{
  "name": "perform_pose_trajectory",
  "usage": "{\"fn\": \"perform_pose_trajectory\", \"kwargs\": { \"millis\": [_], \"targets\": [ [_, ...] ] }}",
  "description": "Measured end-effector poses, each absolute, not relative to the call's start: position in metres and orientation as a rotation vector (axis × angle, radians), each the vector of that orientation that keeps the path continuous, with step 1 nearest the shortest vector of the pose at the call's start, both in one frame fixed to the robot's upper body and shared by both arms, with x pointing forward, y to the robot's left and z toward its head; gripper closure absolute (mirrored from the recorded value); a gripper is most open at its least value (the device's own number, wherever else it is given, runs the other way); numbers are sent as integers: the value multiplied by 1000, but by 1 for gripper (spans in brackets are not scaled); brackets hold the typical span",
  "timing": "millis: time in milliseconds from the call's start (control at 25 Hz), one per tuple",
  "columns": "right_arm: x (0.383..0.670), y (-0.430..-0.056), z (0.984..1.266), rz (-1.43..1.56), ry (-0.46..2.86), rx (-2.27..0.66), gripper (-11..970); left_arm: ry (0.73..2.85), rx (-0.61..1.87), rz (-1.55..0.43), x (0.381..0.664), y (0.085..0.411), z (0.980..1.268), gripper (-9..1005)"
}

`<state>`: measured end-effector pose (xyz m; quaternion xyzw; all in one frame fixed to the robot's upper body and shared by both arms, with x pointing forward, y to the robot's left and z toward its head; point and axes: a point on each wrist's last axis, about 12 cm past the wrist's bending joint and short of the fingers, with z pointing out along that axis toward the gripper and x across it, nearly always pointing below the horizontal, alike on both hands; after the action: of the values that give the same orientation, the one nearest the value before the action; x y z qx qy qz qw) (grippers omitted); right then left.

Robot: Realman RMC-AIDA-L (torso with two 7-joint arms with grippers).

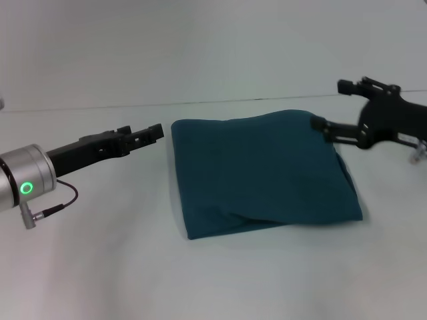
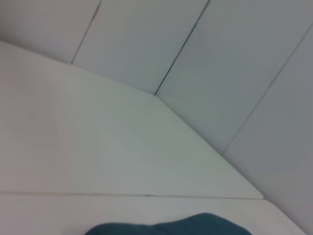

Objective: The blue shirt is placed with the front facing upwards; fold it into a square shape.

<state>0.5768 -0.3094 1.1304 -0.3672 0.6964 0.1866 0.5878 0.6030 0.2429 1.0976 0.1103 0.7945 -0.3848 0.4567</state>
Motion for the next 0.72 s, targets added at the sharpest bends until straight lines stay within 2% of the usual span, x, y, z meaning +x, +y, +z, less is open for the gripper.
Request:
{"fn": "perform_pose_trajectory", "kwargs": {
  "millis": [200, 520, 720],
  "targets": [
    [559, -320, 1120, 507, 1604, -891, 43, 2014, 317, -923, 603, 240, 1094, 75],
    [555, -321, 1106, 570, 1760, -955, 43, 2091, 690, -828, 602, 206, 1093, 76],
    [553, -321, 1104, 569, 1771, -957, 43, 2250, 621, -805, 612, 192, 1092, 76]
  ]
}}
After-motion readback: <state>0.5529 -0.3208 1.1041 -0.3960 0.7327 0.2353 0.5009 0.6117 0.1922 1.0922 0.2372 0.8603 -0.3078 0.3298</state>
